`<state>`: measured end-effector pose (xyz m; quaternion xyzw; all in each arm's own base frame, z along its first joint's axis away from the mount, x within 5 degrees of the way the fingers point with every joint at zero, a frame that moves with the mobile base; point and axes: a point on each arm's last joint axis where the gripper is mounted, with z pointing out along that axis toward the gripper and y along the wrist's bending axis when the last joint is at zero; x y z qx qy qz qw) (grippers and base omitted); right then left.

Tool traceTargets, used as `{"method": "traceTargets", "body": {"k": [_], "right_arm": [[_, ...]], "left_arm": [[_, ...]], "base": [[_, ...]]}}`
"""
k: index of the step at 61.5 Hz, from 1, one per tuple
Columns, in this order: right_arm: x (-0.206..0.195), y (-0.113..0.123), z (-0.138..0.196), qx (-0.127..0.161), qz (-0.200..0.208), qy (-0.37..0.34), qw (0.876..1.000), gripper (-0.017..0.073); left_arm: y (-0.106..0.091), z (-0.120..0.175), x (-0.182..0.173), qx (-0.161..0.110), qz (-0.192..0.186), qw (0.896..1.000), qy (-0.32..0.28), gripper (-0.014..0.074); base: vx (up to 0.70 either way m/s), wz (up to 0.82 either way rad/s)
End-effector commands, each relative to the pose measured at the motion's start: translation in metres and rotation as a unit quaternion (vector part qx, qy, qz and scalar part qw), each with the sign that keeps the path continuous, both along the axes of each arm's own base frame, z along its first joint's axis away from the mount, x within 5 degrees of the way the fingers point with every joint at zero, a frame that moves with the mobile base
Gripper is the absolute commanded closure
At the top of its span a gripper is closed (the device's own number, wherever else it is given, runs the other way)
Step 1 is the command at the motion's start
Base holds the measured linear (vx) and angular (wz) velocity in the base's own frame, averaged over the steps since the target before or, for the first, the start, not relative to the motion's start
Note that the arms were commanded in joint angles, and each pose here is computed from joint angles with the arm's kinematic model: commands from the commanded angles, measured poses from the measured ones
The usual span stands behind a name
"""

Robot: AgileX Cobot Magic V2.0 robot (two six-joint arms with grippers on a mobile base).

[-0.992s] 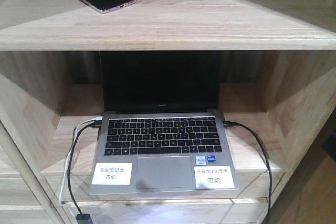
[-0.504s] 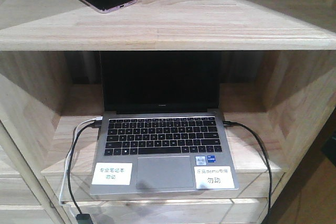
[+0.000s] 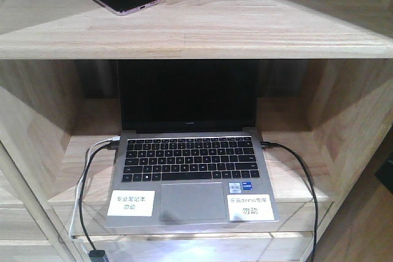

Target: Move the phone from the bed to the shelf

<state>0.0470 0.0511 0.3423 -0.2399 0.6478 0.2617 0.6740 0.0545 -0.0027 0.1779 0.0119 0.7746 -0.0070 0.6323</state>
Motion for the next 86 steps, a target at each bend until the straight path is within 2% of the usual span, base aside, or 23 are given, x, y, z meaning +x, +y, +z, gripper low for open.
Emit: {"method": "traceTargets", "body": {"k": [1,14,24,38,42,54,61,67,86], "right_arm": [[0.002,-0.004,0.011,0.023,-0.026,-0.015,0.999,0.0566],[0.006,-0.008,0.006,0.009,-0.057,0.011,0.998,0.0567],[0.01,-0.014,0.002,0.0,-0.096,0.03,0.995,0.0567],[0.014,-0.023,-0.003,-0.028,-0.152,0.026,0.988,0.0567],[0.013,-0.026,-0.008,-0.024,-0.168,0.027,0.985,0.0567],[0.006,-0.038,-0.04,-0.018,-0.245,0.031,0.969,0.0567],[0.003,-0.042,-0.06,-0.036,-0.274,0.012,0.961,0.0567],[0.003,-0.044,-0.078,-0.047,-0.292,0.007,0.955,0.0567],[0.011,-0.046,-0.123,-0.03,-0.317,-0.018,0.948,0.0567]], "left_arm": [[0.001,0.006,0.001,-0.005,0.003,0.999,-0.038,0.0593],[0.001,0.006,0.001,-0.005,0.003,0.999,-0.038,0.0593],[0.001,0.006,0.001,-0.005,0.003,0.999,-0.038,0.0593],[0.001,0.006,0.001,-0.005,0.003,0.999,-0.038,0.0593],[0.001,0.006,0.001,-0.005,0.003,0.999,-0.038,0.0593],[0.001,0.006,0.001,-0.005,0.003,0.999,-0.038,0.0593],[0.001,0.006,0.001,-0.005,0.003,0.999,-0.038,0.0593],[0.001,0.006,0.001,-0.005,0.003,0.999,-0.038,0.0593],[0.001,0.006,0.001,-0.005,0.003,0.999,-0.038,0.0593]], "base": [[0.0,0.0],[0.0,0.0],[0.0,0.0],[0.0,0.0],[0.0,0.0],[0.0,0.0],[0.0,0.0],[0.0,0.0],[0.0,0.0]]}}
